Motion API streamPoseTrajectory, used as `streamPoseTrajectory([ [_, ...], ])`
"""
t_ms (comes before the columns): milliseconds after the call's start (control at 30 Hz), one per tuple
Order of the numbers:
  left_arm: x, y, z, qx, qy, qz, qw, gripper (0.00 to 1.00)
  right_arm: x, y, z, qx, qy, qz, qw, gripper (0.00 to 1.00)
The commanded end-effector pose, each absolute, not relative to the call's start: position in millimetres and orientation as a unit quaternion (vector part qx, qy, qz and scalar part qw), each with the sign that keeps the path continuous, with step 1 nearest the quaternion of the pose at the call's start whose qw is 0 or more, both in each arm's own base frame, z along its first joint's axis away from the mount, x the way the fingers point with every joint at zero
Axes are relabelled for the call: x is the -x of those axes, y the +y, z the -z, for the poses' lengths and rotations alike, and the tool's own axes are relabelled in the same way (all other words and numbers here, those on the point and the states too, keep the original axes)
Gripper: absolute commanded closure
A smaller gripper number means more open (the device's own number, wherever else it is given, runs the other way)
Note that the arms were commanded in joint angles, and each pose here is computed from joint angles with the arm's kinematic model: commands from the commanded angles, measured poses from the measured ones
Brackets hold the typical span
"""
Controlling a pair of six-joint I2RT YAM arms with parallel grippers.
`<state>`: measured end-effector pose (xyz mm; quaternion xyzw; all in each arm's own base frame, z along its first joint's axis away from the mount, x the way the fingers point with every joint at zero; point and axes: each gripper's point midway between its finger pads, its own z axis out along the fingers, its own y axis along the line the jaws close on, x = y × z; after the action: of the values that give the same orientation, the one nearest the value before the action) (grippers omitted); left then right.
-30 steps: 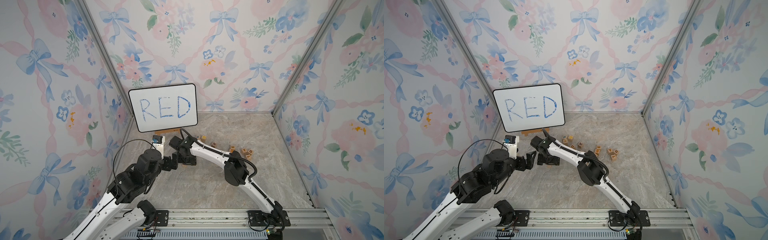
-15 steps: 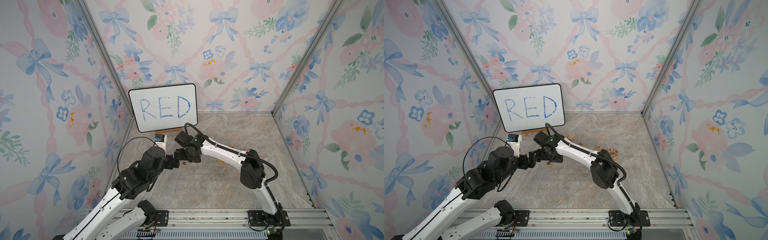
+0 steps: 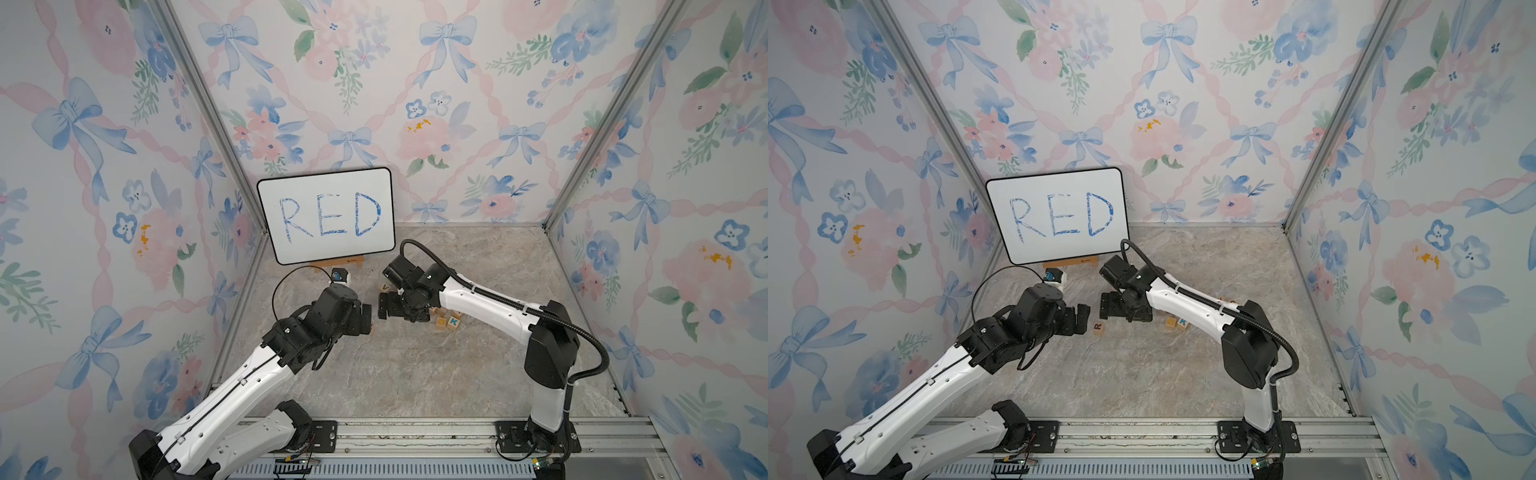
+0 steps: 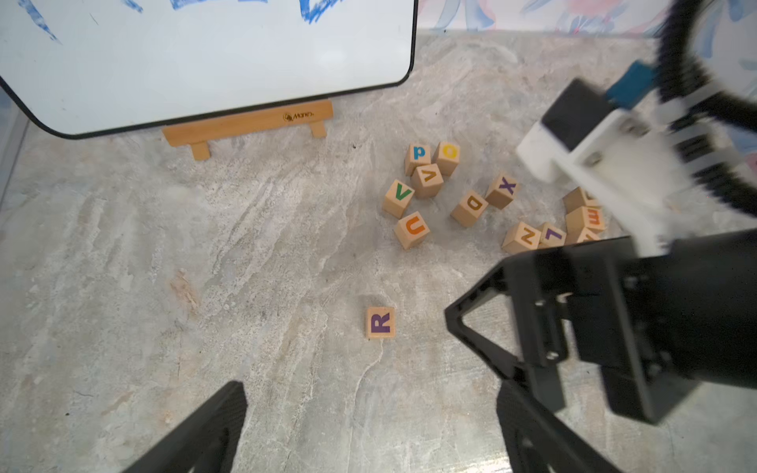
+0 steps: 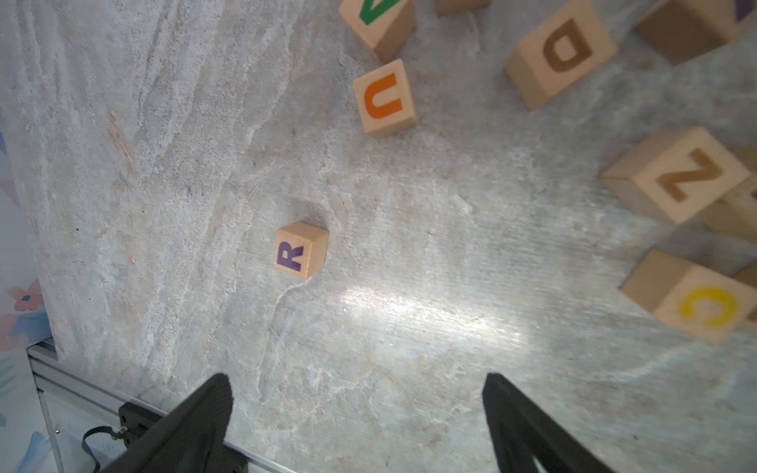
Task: Assemble the uppercase word "red" with letter blocks
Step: Adjust the letter block at the center of the board.
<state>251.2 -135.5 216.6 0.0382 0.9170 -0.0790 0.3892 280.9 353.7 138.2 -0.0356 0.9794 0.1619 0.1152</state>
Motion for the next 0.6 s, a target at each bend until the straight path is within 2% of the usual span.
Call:
streamPoseTrajectory([
  [0,-251.1,-138.2,-195.7,-0.034,0.931,0.078,0.354,0.02,-281.4,330.1,-155.3,0.048,0.977,-0.155,0.135,0.03],
  [300,-265.8,-143.8,-159.6,0.005,0.955,0.067,0.288,0.02,-273.0,288.5,-192.1,0.082,0.971,-0.146,0.170,0.03],
  [567,-274.9,-139.7,-122.7,0.124,0.965,0.067,0.221,0.02,-252.4,283.6,-220.2,0.145,0.955,-0.162,0.201,0.03],
])
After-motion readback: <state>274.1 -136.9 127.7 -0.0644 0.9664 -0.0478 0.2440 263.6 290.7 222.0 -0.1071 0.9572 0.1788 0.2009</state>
